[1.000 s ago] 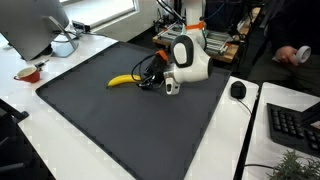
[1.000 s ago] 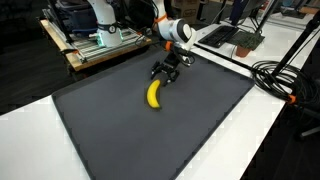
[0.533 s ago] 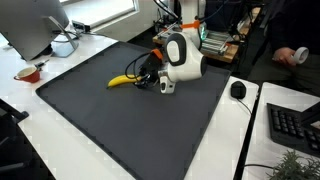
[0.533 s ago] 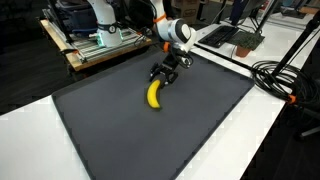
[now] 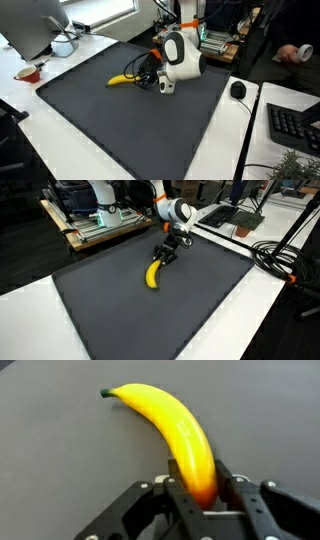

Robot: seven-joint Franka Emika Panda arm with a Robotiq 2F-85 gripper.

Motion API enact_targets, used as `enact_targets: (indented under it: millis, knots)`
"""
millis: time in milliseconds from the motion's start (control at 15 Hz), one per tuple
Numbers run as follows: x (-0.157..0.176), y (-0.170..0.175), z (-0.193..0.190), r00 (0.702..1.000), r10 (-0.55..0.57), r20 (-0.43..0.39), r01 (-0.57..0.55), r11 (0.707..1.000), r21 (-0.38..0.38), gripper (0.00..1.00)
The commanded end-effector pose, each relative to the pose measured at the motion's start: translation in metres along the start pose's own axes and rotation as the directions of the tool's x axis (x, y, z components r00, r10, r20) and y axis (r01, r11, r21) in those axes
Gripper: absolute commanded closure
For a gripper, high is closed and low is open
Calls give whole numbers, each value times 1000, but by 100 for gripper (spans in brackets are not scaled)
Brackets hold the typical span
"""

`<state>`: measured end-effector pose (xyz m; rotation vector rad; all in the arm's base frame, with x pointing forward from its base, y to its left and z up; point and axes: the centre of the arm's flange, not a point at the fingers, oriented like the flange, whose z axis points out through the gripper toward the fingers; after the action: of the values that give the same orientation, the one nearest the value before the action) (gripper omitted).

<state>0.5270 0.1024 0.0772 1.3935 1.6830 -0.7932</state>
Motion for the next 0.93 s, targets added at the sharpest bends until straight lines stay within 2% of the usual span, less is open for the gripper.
enact_targets:
  millis: [0,867]
  knots:
    - [-12,-2,-7,999,15,-29,-14,1000,15,88]
    - [-30,-1,-14,998,61,-23,-61,998,-1,88]
